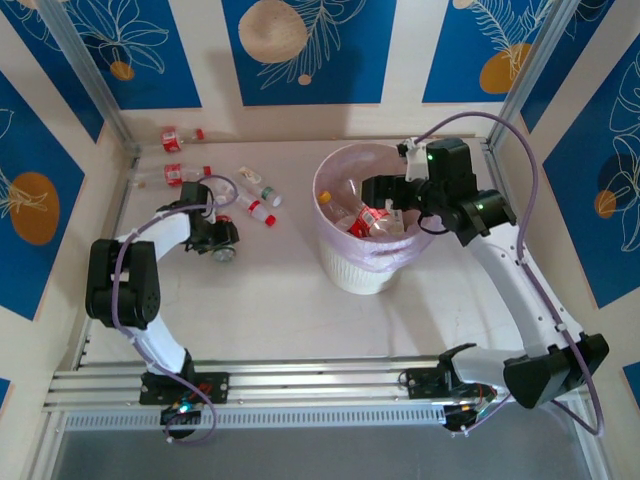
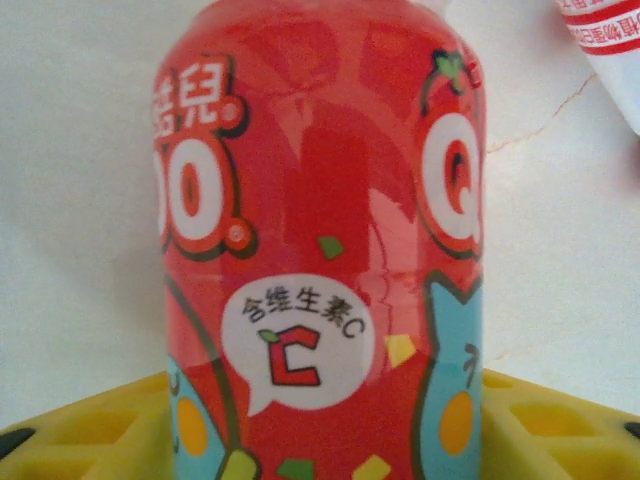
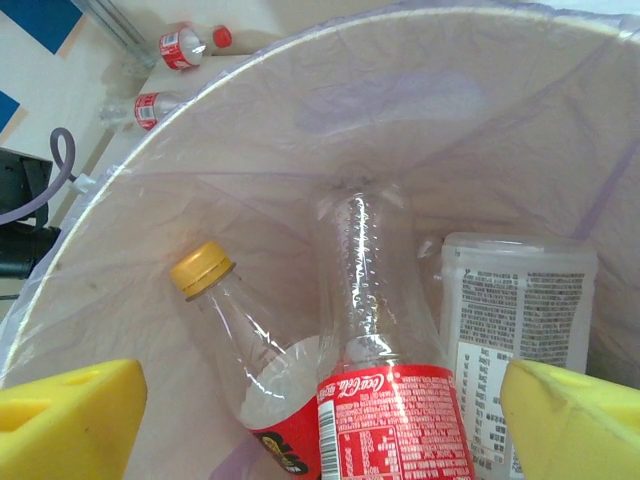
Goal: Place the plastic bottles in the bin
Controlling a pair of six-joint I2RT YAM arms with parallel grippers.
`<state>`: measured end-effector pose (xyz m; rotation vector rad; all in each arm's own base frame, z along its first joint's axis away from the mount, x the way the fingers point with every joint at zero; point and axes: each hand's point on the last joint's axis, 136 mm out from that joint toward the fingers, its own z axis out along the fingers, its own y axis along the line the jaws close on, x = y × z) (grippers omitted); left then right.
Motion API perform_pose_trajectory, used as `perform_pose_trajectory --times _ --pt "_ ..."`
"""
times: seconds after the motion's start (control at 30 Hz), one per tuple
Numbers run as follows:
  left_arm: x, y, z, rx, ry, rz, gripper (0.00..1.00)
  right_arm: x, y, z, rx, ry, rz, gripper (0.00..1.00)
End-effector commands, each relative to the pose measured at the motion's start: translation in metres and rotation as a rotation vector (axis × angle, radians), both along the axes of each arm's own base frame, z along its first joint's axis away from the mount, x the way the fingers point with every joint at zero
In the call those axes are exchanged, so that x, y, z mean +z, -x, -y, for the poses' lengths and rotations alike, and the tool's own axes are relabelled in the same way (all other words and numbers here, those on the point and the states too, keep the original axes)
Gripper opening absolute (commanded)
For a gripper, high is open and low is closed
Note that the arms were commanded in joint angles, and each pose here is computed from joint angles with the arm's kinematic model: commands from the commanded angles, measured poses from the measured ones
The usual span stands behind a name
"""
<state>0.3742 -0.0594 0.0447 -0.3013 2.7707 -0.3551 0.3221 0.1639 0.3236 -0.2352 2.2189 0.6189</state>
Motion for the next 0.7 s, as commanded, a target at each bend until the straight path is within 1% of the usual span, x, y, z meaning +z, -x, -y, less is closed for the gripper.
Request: perform_pose_trajectory --times 0.0,0.07,0.13,0.3,0.4,0.47,0.53,0.6,0.67 --pt "0.022 0.0 0.005 -0.018 0.016 0.071 0.5 0.006 0.012 0.007 -0.014 -0.001 0.004 0.92" --pt "0.035 0.002 0.007 -0.036 0.028 0.1 0.44 0.008 0.016 0.009 -0.012 -0.002 0.005 0.94" --pt "0.046 0.004 0.011 -0.049 0.049 0.115 0.41 0.009 0.02 0.009 -0.009 -0.006 0.006 0.94" --pt "0.074 0.01 0.025 -0.072 0.144 0.195 0.4 0.015 0.027 0.006 0.007 -0.043 0.009 0.94" --pt "0.093 0.014 0.042 -0.101 0.25 0.263 0.4 0.024 0.031 -0.002 0.048 -0.085 0.019 0.94" --pt "0.109 0.016 0.058 -0.143 0.355 0.315 0.39 0.032 0.032 -0.007 0.076 -0.111 0.026 0.94" --pt "0.135 0.02 0.08 -0.212 0.476 0.402 0.37 0.043 0.032 -0.015 0.102 -0.147 0.03 0.94" --pt "0.157 0.024 0.092 -0.263 0.536 0.481 0.35 0.053 0.033 -0.025 0.131 -0.187 0.036 0.94" --pt "0.178 0.031 0.099 -0.309 0.566 0.551 0.35 0.064 0.036 -0.04 0.177 -0.223 0.041 0.94"
